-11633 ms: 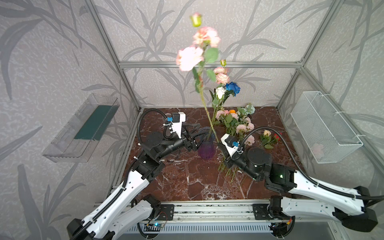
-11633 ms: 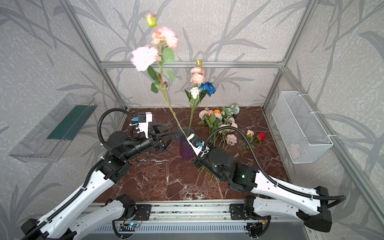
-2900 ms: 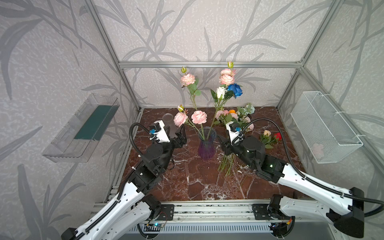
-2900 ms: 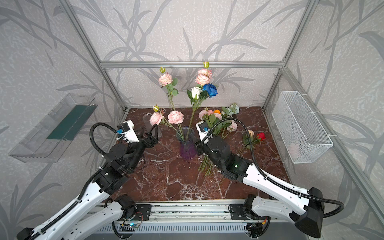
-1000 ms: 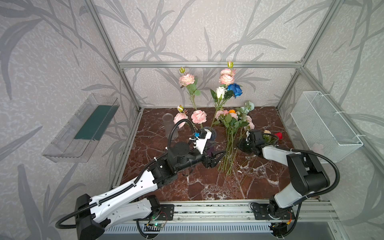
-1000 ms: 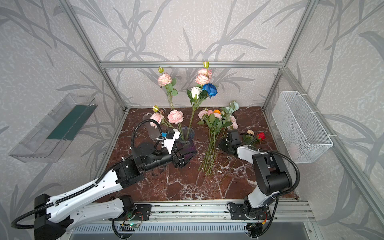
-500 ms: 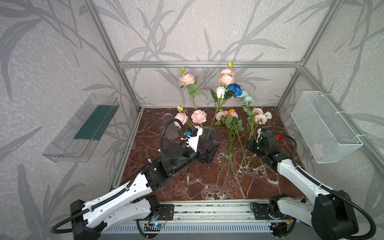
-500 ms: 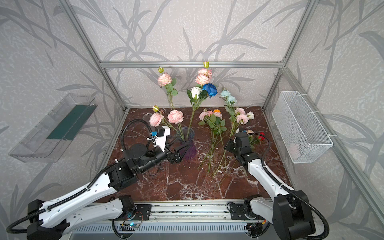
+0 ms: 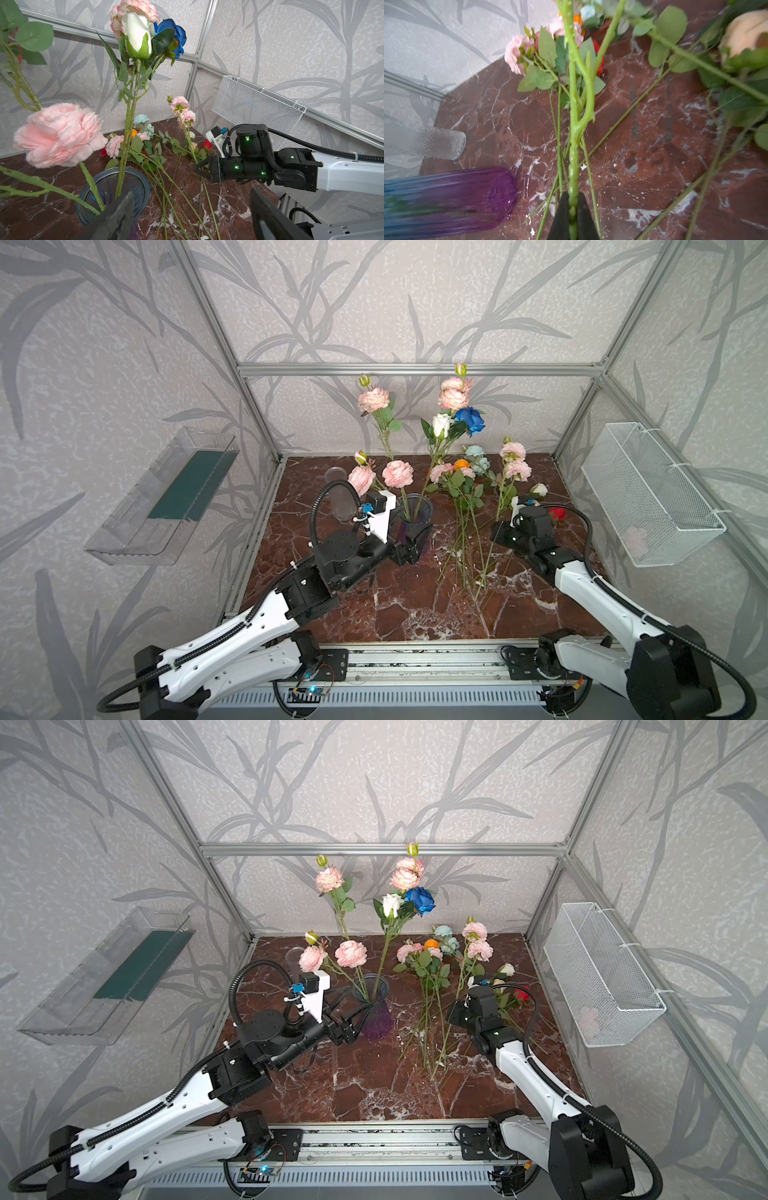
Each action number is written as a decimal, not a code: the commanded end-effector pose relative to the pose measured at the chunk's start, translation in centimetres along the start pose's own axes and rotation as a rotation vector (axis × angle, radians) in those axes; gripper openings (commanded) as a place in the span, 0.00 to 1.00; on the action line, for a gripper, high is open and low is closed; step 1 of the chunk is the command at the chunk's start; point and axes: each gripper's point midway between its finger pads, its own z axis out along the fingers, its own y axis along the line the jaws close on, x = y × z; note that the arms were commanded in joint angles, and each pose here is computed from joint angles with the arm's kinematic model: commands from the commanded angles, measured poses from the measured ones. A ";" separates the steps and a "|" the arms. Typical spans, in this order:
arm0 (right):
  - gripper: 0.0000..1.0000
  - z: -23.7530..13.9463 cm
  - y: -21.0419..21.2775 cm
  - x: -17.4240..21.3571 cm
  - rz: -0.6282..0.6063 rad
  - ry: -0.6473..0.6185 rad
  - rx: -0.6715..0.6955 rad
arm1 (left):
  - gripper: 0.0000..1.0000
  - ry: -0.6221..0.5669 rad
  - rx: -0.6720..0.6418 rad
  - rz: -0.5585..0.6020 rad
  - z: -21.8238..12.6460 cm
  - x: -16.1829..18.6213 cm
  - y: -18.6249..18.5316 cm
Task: Arrange the flowers into the vase
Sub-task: 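Lift the pink roses upright out of the pile with the right gripper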
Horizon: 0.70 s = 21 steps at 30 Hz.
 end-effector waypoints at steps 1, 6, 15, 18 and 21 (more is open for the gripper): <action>0.00 -0.2 1.4 -0.9 -0.026 -0.034 -0.039 | 0.87 -0.008 -0.009 0.014 0.0 0.1 0.1; 0.00 -2.6 3.4 -3.7 -0.041 -0.145 -0.094 | 0.87 -0.020 -0.038 0.017 -0.2 -0.2 0.6; 0.00 -12.3 9.9 -9.0 -0.162 -0.509 -0.294 | 0.87 -0.171 -0.365 -0.012 -3.1 -2.2 6.5; 0.00 -15.8 12.7 -10.2 -0.234 -0.637 -0.374 | 0.89 -0.252 -0.488 -0.035 -5.1 -3.3 8.7; 0.00 -18.6 15.9 -10.8 -0.316 -0.726 -0.453 | 0.90 -0.336 -0.564 -0.067 -7.0 -4.2 10.1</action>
